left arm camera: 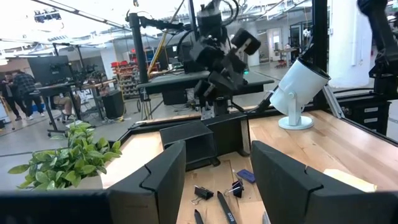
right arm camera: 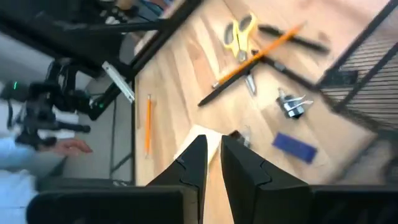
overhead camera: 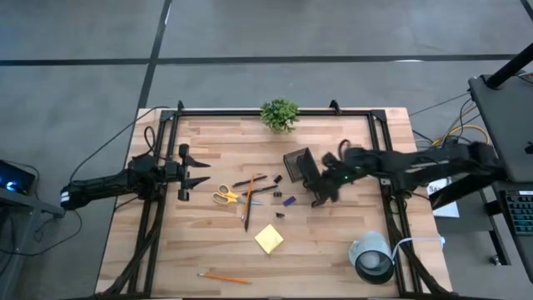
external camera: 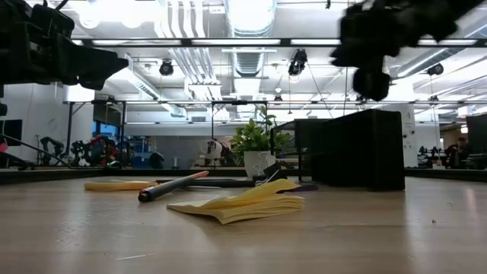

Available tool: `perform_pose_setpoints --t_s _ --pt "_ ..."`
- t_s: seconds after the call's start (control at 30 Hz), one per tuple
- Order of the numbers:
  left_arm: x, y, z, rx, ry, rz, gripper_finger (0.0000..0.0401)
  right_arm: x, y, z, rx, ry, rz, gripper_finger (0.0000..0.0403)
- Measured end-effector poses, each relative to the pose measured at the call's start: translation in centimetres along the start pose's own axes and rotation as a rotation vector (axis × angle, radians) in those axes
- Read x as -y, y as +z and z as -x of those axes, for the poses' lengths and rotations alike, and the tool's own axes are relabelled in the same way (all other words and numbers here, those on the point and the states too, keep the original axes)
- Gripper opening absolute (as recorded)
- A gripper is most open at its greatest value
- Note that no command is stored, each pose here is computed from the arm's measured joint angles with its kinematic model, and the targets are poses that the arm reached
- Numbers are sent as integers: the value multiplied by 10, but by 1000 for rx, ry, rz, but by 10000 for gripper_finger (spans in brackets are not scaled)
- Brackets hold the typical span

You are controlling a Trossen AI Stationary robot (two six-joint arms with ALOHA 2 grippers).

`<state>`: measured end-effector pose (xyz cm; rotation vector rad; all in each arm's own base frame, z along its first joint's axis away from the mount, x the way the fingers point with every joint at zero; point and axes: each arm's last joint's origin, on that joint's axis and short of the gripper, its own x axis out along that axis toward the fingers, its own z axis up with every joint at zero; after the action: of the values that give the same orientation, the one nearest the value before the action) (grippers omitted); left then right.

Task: Pick and place office supplies into organizer
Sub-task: Prepare the desk organizer on the table

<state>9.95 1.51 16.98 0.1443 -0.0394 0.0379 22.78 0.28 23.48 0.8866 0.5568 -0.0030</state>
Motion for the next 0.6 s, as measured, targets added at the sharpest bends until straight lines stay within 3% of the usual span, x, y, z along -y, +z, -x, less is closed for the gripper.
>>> perform_pose_setpoints --t_s 0.23,0.4,0.5,0.6 --pt "0 0 0 0 0 0 167 -38 28 -31 -387 -116 -231 38" --pt "0 0 0 1 0 0 167 -74 29 -21 -628 -416 -210 38" --pt "0 0 0 1 1 0 167 -97 28 -19 -642 -594 -134 38" --pt "0 0 0 1 0 0 167 -118 22 -32 -579 -679 -49 38"
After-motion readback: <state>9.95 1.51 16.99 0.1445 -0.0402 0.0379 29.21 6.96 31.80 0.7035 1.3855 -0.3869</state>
